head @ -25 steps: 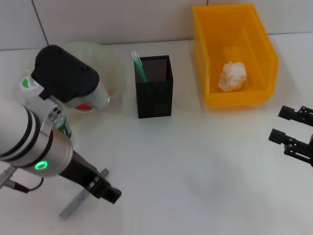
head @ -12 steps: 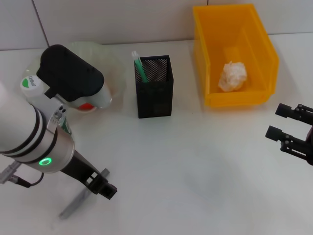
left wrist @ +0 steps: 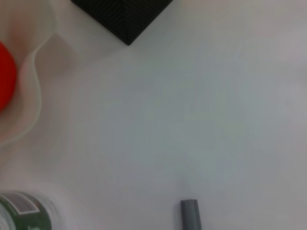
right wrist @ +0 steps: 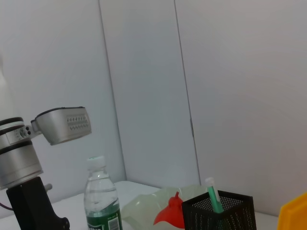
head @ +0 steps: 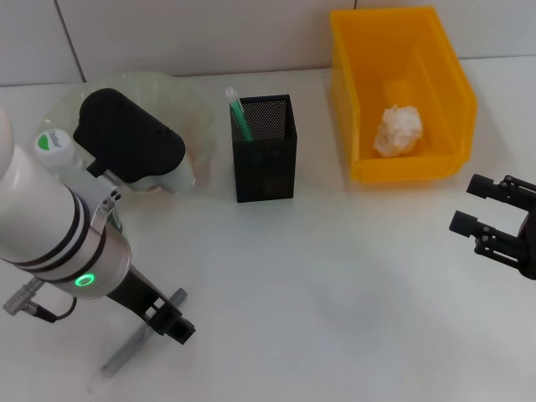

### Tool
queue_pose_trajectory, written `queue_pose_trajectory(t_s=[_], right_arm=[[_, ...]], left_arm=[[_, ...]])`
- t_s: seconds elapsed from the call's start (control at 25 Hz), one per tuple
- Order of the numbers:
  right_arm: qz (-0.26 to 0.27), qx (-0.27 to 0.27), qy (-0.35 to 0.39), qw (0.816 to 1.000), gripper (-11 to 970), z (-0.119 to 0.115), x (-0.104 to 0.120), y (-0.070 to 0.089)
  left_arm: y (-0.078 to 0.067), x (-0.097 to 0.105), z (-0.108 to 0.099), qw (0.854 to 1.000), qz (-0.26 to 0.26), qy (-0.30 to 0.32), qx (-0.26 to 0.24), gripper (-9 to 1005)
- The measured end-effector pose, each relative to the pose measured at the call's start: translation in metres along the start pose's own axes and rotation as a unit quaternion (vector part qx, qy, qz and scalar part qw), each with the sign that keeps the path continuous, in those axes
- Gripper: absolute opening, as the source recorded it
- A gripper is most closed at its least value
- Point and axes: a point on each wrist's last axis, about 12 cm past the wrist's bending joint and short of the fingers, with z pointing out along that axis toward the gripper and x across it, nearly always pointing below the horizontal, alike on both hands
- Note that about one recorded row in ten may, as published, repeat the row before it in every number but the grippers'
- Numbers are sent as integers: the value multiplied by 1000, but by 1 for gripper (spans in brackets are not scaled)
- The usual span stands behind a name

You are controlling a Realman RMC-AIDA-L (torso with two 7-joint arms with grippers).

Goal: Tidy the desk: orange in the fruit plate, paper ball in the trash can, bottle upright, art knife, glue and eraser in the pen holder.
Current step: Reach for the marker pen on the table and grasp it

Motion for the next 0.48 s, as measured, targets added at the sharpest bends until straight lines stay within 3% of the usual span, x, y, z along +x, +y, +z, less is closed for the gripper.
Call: queue_pose_trajectory(t_s=[0.48], right_arm=[[1, 2, 1, 1000, 631, 1, 0, 0]], left_arm=[[-3, -2, 7, 1000, 12, 18, 0, 712]])
